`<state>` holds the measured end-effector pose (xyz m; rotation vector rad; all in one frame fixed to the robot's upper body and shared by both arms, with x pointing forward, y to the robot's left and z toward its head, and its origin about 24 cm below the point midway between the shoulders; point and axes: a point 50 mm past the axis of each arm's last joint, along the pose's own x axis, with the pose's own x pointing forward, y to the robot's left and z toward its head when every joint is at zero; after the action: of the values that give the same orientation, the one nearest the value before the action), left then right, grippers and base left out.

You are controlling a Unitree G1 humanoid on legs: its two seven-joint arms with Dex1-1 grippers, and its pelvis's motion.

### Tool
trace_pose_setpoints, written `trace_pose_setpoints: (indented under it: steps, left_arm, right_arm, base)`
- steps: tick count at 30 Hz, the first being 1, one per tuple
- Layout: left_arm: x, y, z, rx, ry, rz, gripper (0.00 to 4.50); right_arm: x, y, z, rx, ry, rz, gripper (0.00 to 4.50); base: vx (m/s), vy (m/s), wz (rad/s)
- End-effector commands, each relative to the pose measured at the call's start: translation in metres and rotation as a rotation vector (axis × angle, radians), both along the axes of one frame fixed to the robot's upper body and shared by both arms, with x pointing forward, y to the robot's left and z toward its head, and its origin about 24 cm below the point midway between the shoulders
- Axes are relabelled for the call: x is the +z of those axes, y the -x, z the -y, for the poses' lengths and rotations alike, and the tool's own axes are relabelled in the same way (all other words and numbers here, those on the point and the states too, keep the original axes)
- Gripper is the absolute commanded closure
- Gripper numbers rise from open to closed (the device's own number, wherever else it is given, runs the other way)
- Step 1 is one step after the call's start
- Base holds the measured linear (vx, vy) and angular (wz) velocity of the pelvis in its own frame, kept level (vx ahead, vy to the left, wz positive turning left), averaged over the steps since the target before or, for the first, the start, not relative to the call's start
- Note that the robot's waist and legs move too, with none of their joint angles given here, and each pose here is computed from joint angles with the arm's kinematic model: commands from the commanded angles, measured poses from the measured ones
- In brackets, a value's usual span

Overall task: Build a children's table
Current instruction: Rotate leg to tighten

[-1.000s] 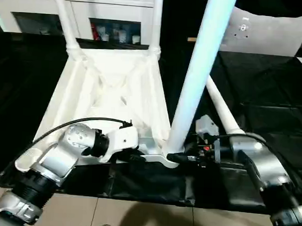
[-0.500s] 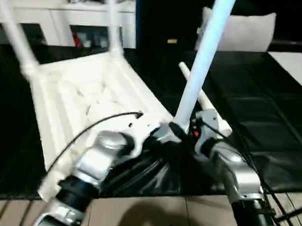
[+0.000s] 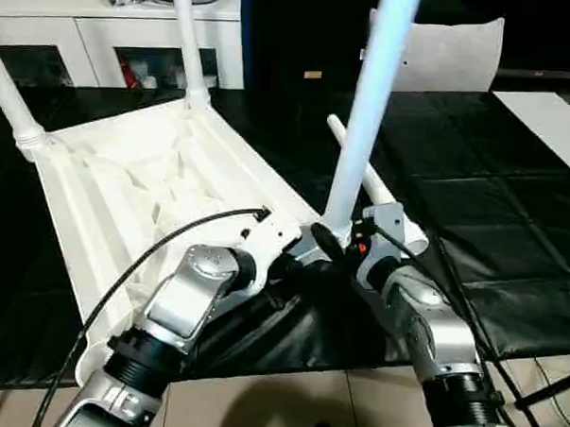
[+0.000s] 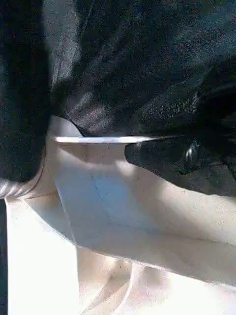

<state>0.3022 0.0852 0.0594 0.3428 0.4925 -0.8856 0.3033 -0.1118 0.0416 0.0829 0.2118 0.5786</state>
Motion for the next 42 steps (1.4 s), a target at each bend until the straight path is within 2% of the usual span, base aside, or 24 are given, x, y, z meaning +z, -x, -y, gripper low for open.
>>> trace_pose_setpoints:
  steps: [1, 2, 3, 5, 8, 11, 12, 15, 18, 24, 27, 32, 34, 36, 37, 42]
  left_arm:
    - [0.016, -0.011, -0.007, 0.005, -0.011, 0.090, 4.50]
    - [0.015, -0.010, -0.009, -0.009, -0.016, 0.090, 4.50]
    - [0.015, -0.010, -0.010, -0.011, -0.017, 0.090, 4.50]
    - [0.014, -0.008, -0.015, -0.051, -0.024, 0.084, 4.50]
    - [0.010, -0.004, -0.023, -0.128, -0.045, 0.066, 4.50]
    - [0.006, -0.002, -0.028, -0.180, -0.072, 0.049, 4.50]
    - [0.003, 0.001, -0.033, -0.241, -0.101, 0.039, 4.50]
    - [0.001, 0.004, -0.036, -0.296, -0.106, 0.028, 4.50]
    - [0.000, 0.009, -0.043, -0.442, -0.122, 0.018, 4.50]
    - [0.003, 0.014, -0.046, -0.573, -0.105, 0.016, 4.50]
    - [0.003, 0.017, -0.045, -0.618, -0.102, 0.009, 4.50]
    - [0.005, 0.020, -0.045, -0.689, -0.096, 0.003, 4.50]
    - [0.004, 0.020, -0.045, -0.709, -0.099, -0.001, 4.50]
    - [0.004, 0.020, -0.045, -0.717, -0.105, -0.002, 4.50]
    - [0.004, 0.020, -0.045, -0.720, -0.107, -0.002, 4.50]
    - [0.004, 0.021, -0.046, -0.735, -0.109, -0.006, 4.50]
  right_arm:
    - [-0.014, 0.016, -0.015, 0.164, -0.006, -0.065, 0.38]
    - [-0.013, 0.017, -0.011, 0.167, -0.007, -0.061, 0.17]
    - [-0.013, 0.018, -0.010, 0.168, -0.007, -0.060, 0.17]
    - [-0.009, 0.021, 0.002, 0.171, -0.003, -0.038, 0.06]
    - [0.002, 0.026, 0.023, 0.198, -0.017, 0.007, 0.06]
    - [0.009, 0.028, 0.033, 0.229, -0.009, 0.046, 0.06]
    - [0.014, 0.030, 0.042, 0.274, 0.024, 0.060, 0.06]
    - [0.017, 0.029, 0.048, 0.314, 0.068, 0.071, 0.06]
    - [0.028, 0.025, 0.055, 0.446, 0.181, 0.117, 0.06]
    - [0.032, 0.016, 0.051, 0.608, 0.310, 0.142, 0.06]
    - [0.033, 0.014, 0.049, 0.647, 0.307, 0.140, 0.06]
    - [0.032, 0.013, 0.040, 0.795, 0.279, 0.081, 0.06]
    - [0.031, 0.011, 0.038, 0.820, 0.281, 0.076, 0.40]
    - [0.031, 0.010, 0.037, 0.823, 0.281, 0.076, 0.40]
    - [0.031, 0.010, 0.037, 0.825, 0.277, 0.073, 0.59]
    - [0.030, 0.008, 0.035, 0.857, 0.255, 0.057, 0.88]
  base:
    - [0.000, 0.000, 0.00]
    - [0.000, 0.000, 0.00]
    - [0.000, 0.000, 0.00]
    - [0.000, 0.000, 0.00]
    - [0.017, -0.005, 0.03]
    - [0.035, -0.012, 0.04]
    - [0.000, 0.000, 0.00]
    - [0.000, 0.000, 0.00]
    - [0.000, 0.000, 0.00]
    - [0.000, 0.000, 0.00]
    - [0.000, 0.000, 0.00]
    - [0.000, 0.000, 0.00]
    - [0.000, 0.000, 0.00]
    - [0.000, 0.000, 0.00]
    - [0.000, 0.000, 0.00]
    - [0.000, 0.000, 0.00]
